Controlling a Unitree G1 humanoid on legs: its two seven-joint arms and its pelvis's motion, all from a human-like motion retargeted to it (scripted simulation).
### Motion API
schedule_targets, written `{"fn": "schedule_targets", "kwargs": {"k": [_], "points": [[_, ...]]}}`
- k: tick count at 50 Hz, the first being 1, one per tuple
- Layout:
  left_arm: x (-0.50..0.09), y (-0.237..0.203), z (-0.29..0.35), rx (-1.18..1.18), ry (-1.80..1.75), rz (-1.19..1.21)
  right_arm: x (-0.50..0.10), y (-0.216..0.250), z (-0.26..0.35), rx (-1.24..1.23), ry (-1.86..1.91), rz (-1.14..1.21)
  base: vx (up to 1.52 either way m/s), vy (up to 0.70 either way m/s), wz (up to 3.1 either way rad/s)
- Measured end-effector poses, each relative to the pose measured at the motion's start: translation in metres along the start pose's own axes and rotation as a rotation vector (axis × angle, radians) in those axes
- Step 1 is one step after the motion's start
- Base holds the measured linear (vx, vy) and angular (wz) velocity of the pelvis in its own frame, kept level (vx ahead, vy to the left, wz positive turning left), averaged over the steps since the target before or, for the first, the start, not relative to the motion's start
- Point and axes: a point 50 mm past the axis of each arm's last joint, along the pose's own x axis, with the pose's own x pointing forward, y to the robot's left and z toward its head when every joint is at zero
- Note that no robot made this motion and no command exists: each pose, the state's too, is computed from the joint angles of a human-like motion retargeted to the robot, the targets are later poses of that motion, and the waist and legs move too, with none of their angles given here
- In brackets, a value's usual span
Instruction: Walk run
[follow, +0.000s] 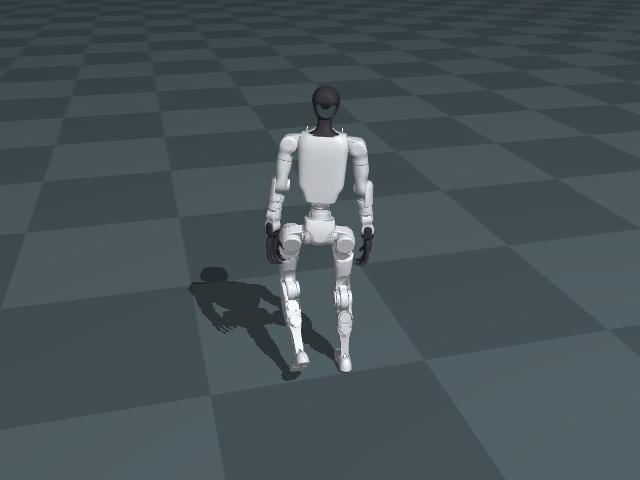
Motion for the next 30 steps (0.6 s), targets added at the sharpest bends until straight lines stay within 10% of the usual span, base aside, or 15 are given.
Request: {"fn": "schedule_targets", "kwargs": {"k": [8, 17, 30], "points": [[-0.032, -0.083, -0.126, -0.062, 0.408, -0.230, -0.043, -0.093, 0.115, -0.045, -0.492, -0.309, 0.86, -0.13, 0.28], [-0.067, -0.131, -0.178, -0.524, 0.661, -0.272, -0.046, -0.111, 0.103, -0.011, -0.458, -0.372, 1.00, -0.12, 0.37], [0.001, 0.011, 0.063, -0.518, -0.301, -0.046, -0.003, 0.000, -0.045, -0.218, 0.006, 0.051, 0.82, 0.14, 2.06]]}}
